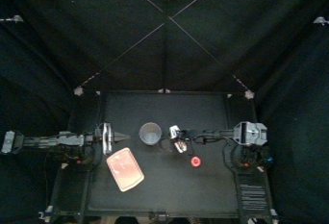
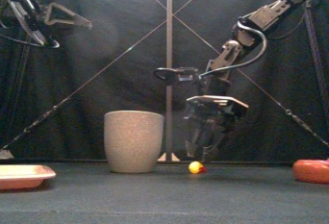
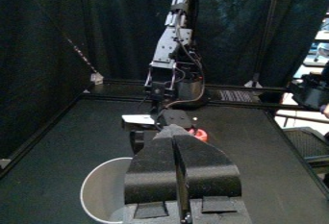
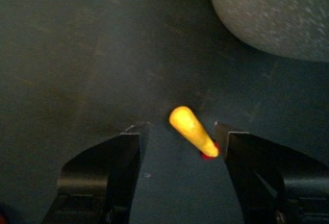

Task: Pick the shrimp then place it on the pink plate
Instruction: Pick the shrimp

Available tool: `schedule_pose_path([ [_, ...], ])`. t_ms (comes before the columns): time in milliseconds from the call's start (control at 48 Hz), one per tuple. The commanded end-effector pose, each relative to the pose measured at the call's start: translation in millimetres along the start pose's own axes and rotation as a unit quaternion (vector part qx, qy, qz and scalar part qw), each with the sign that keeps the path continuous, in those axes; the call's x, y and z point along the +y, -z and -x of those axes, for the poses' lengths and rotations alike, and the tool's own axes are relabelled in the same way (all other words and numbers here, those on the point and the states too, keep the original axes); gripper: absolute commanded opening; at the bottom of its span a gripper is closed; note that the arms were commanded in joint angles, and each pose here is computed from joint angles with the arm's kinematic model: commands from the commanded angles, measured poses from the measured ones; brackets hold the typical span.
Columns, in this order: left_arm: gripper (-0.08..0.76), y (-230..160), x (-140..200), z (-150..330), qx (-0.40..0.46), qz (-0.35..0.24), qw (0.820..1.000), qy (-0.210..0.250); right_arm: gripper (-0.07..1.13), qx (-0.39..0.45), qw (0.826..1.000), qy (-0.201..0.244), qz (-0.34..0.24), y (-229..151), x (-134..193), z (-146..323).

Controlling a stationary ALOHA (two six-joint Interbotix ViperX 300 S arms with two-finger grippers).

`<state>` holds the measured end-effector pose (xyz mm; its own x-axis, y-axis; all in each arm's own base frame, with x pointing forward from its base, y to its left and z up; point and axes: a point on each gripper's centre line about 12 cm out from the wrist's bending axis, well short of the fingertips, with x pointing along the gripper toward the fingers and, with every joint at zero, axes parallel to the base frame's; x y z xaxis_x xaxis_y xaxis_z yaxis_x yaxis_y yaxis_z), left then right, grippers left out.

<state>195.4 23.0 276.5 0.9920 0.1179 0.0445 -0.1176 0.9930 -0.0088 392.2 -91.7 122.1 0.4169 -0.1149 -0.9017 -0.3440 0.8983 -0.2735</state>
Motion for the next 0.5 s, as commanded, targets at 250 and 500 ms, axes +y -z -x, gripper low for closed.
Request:
schedule_pose_path([
  [250,0.097,-7,0,-2,-0.014,-0.002,1.000,-0.001,0.81,-0.002,1.000,0.008,-0.019,1,-17,-7],
  [500,0.097,-7,0,-2,-0.016,-0.003,1.000,0.000,0.56,-0.004,0.999,0.000,-0.037,1,-14,-9],
])
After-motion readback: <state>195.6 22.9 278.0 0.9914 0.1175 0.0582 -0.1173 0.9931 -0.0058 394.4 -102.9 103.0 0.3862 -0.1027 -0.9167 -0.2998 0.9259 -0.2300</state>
